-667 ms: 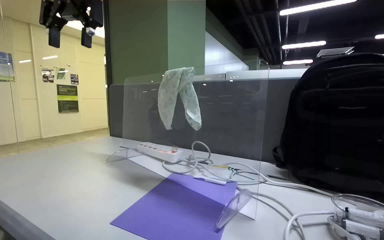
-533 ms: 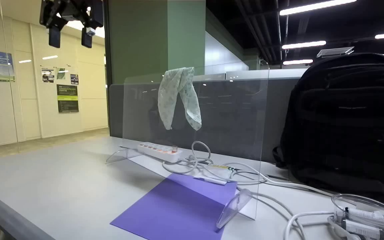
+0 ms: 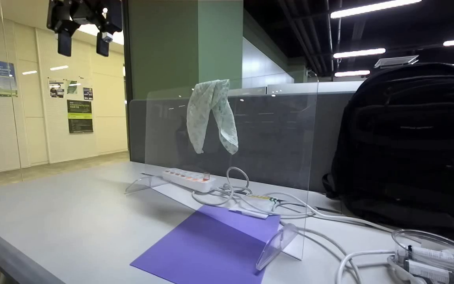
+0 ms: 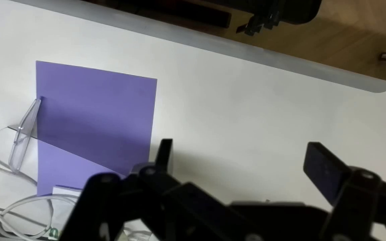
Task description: Take the towel and put it on the table
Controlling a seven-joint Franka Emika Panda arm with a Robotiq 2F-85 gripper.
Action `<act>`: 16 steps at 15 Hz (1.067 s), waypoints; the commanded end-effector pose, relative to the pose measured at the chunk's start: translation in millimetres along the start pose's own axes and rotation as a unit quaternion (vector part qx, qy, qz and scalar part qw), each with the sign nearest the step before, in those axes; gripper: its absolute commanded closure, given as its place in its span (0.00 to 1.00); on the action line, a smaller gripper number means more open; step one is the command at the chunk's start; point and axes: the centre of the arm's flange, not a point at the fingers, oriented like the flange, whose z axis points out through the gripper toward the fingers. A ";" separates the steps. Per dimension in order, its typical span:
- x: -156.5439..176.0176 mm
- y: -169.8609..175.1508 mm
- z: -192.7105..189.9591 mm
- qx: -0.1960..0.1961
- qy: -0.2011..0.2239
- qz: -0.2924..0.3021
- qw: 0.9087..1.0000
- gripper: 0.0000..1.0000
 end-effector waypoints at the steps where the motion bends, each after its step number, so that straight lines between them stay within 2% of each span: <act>1: 0.0 0.0 0.0 0.000 0.000 0.000 1.000 0.00; 3: 6.4 7.9 -2.7 -0.008 0.040 0.046 0.998 0.00; 7: 26.9 39.8 -14.0 -0.003 0.111 0.128 0.985 0.00; 10: 43.3 71.6 -21.4 0.001 0.157 0.190 0.969 0.00; 12: 53.9 93.7 -22.4 0.003 0.184 0.233 0.955 0.00; 16: 67.9 133.5 -20.7 -0.014 0.232 0.288 0.929 0.00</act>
